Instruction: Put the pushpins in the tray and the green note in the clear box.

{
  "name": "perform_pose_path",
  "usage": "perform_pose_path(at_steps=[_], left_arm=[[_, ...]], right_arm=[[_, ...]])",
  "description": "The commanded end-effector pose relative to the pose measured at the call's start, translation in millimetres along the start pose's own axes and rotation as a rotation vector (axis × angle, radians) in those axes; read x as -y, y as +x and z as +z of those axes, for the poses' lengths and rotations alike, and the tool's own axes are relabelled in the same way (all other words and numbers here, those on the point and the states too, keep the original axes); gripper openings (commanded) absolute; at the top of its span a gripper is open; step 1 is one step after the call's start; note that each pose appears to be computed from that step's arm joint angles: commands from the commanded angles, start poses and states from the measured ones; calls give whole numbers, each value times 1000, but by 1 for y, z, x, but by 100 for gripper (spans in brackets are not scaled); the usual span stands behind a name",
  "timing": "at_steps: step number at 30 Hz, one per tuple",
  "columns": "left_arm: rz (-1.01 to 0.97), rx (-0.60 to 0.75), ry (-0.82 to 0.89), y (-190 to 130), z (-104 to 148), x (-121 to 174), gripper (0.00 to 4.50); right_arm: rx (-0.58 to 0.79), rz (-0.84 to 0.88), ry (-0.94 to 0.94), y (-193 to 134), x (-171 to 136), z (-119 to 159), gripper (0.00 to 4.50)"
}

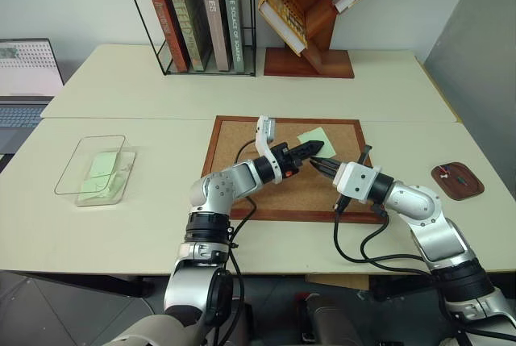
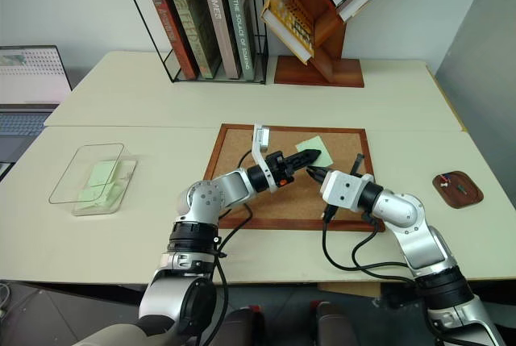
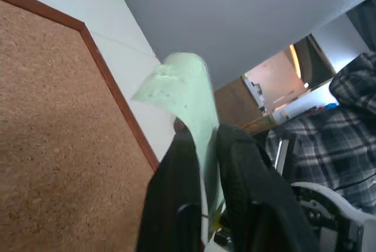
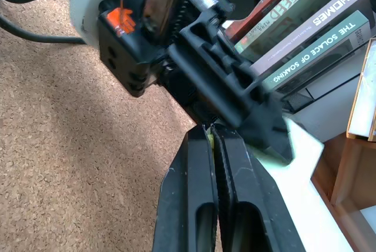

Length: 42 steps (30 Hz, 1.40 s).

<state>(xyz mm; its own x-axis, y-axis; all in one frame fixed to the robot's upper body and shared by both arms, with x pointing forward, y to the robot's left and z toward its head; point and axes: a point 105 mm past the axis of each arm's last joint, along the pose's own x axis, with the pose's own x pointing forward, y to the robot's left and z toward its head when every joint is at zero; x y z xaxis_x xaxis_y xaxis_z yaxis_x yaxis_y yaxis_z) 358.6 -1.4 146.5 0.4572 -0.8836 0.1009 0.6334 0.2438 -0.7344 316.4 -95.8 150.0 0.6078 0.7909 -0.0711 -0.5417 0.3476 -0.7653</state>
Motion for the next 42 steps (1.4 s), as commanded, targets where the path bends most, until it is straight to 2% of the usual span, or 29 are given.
perform_pose_path(at_steps=[1, 11, 22, 29, 36, 42], left_arm=[[-12, 0, 40, -1, 0, 3, 1], [31, 7, 64, -3, 1, -6, 1], [74, 19, 66, -2, 5, -14, 1], [74, 49, 250, -15, 21, 0, 1], [87, 28, 419, -31, 19, 10, 1], [94, -9, 500, -32, 6, 10, 1]], right_arm=[[49, -18, -26, 1, 5, 13, 0], [114, -37, -47, -1, 6, 27, 0], [131, -119, -49, -22, 16, 33, 0], [-119, -430, 153, -73, 49, -20, 0], [-569, -795, 279, -160, 79, -98, 0], [-777, -888, 410, -202, 76, -140, 0]])
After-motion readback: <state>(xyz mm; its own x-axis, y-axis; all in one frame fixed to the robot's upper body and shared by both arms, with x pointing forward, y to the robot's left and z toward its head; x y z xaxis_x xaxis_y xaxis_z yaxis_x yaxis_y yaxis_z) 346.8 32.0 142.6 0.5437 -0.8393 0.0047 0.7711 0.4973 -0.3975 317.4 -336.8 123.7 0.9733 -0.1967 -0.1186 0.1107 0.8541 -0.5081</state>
